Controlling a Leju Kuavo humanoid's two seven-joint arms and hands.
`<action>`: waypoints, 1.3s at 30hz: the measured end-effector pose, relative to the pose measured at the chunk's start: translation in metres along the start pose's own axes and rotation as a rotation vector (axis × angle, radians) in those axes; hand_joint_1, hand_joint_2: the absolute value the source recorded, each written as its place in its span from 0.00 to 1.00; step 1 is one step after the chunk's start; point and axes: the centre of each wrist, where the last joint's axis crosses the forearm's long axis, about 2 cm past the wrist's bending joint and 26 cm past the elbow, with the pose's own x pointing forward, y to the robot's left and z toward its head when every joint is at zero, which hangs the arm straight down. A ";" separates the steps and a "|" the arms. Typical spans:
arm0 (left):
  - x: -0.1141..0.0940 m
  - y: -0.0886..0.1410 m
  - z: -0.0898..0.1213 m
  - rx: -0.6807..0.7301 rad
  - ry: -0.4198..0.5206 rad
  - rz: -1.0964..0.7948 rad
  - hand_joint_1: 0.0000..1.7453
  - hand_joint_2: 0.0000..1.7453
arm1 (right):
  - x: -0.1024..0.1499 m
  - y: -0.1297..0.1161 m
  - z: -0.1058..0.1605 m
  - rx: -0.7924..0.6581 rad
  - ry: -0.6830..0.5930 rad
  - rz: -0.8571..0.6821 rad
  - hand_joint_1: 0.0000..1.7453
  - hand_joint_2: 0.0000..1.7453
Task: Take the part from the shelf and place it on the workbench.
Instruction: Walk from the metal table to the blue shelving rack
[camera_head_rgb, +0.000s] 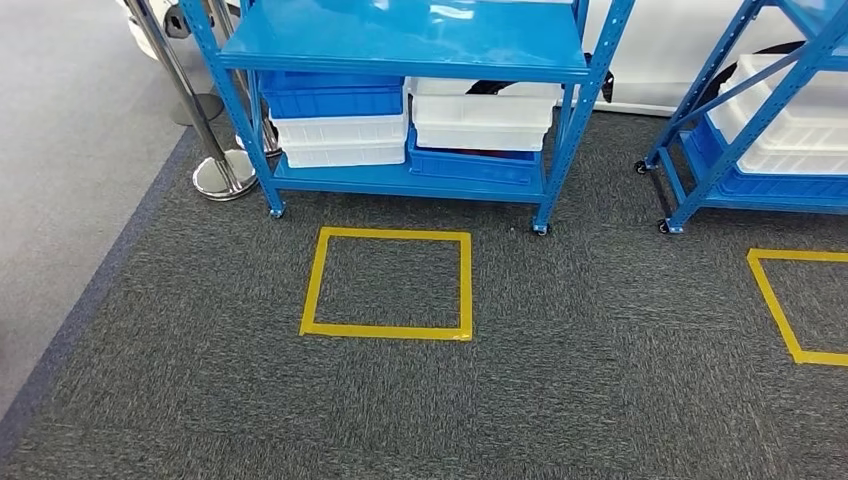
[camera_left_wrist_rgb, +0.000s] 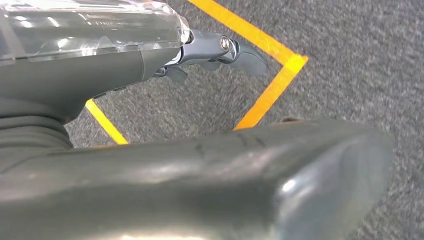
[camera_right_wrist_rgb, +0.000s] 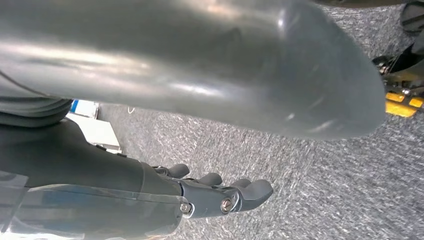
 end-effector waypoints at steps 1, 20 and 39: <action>0.000 0.001 0.000 0.003 0.002 -0.002 0.00 0.00 | 0.001 -0.001 0.000 -0.001 -0.002 0.002 0.00 0.00; 0.008 0.004 -0.005 0.002 -0.029 -0.040 0.00 0.00 | -0.009 -0.006 -0.001 -0.044 0.013 -0.038 0.00 0.00; 0.011 0.014 -0.010 -0.015 -0.004 -0.080 0.00 0.00 | -0.012 -0.006 -0.001 -0.027 0.028 -0.058 0.00 0.00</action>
